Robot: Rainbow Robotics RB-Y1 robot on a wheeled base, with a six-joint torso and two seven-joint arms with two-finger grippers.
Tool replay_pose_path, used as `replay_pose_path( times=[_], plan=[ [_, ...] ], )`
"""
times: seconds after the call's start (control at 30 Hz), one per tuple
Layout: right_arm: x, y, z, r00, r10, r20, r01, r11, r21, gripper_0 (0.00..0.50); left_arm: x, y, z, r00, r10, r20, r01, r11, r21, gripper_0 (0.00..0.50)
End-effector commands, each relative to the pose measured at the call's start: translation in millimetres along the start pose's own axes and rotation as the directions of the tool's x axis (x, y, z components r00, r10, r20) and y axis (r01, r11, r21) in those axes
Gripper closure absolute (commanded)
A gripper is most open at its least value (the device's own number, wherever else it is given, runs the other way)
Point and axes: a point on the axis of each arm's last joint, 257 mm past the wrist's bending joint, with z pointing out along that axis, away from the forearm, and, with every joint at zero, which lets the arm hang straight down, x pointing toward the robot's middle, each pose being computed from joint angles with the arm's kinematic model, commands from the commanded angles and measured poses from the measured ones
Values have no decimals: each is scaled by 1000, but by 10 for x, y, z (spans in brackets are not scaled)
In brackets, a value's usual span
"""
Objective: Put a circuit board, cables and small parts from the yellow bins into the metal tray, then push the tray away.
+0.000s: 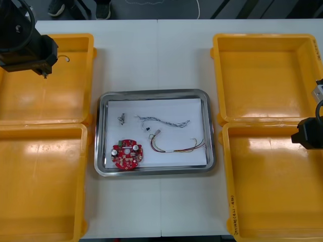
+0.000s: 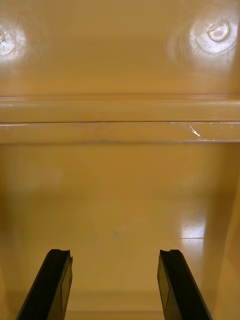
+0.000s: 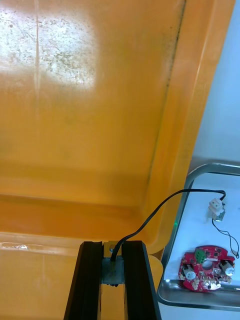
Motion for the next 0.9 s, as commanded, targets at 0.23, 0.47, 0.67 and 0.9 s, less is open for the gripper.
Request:
replay_pose_path(
  times=[0.23, 0.47, 0.67, 0.9],
  plan=[
    [15, -43, -28, 1000, 5, 5, -5, 1000, -4, 0, 81, -703, -70, 999, -18, 51, 13, 995, 96, 500],
    [15, -43, -28, 1000, 5, 5, -5, 1000, -4, 0, 202, -1177, 40, 998, 23, 52, -29, 993, 114, 500],
    [15, -43, -28, 1000, 5, 5, -5, 1000, -4, 0, 331, -1530, 181, 998, 37, 48, -42, 992, 119, 500],
    [15, -43, -28, 1000, 5, 5, -5, 1000, -4, 0, 540, -1765, 429, 998, 60, 8, -60, 995, 85, 500]
  ],
)
